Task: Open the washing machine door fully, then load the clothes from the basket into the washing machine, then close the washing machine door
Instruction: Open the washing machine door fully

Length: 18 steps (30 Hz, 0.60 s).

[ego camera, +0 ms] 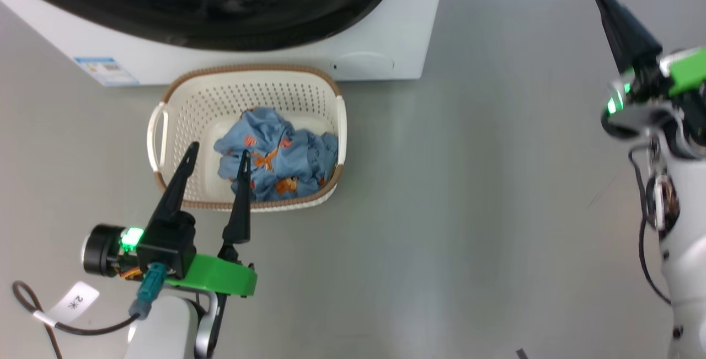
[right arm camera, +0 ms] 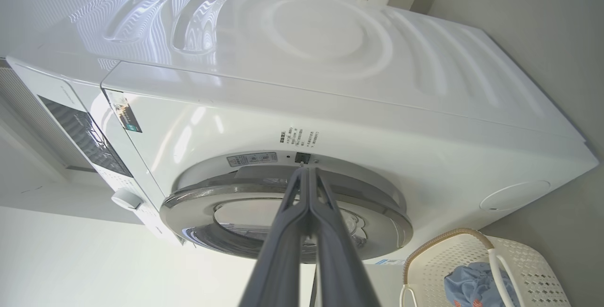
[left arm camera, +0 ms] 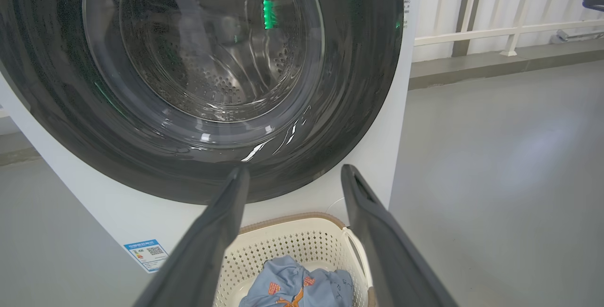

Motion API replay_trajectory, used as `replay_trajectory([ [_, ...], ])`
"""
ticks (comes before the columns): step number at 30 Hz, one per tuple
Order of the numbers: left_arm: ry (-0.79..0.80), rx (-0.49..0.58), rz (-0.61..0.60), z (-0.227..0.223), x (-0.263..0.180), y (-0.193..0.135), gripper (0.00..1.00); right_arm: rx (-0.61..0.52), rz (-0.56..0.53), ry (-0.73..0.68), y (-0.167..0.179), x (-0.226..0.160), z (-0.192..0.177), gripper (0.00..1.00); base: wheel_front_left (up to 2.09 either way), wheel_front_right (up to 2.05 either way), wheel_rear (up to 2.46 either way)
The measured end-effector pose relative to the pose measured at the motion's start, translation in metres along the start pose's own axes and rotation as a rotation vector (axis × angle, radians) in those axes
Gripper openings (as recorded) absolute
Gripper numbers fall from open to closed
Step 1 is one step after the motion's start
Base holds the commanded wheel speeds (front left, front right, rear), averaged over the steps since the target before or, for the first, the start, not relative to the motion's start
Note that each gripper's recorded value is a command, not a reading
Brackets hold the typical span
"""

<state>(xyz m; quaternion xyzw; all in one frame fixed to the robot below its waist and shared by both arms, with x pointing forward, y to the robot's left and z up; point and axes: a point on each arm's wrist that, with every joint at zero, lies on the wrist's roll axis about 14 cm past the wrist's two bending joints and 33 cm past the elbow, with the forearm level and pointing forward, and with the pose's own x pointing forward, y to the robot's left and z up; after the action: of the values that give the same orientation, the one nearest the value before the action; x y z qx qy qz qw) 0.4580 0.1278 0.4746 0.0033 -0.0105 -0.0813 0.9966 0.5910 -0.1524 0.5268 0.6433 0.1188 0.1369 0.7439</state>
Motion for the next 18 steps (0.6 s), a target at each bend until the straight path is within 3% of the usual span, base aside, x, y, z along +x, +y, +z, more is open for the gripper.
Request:
replay_trajectory([
  [8,0.028,0.003,0.006,-0.016,0.012,0.002,1.0,0.089,0.109,0.177,0.033,0.06,-0.035,0.0,0.0,0.0,0.0],
  [18,0.045,-0.012,0.012,-0.028,0.021,0.002,1.0,0.079,0.151,0.294,0.062,0.118,-0.064,0.0,0.0,0.0,0.0],
])
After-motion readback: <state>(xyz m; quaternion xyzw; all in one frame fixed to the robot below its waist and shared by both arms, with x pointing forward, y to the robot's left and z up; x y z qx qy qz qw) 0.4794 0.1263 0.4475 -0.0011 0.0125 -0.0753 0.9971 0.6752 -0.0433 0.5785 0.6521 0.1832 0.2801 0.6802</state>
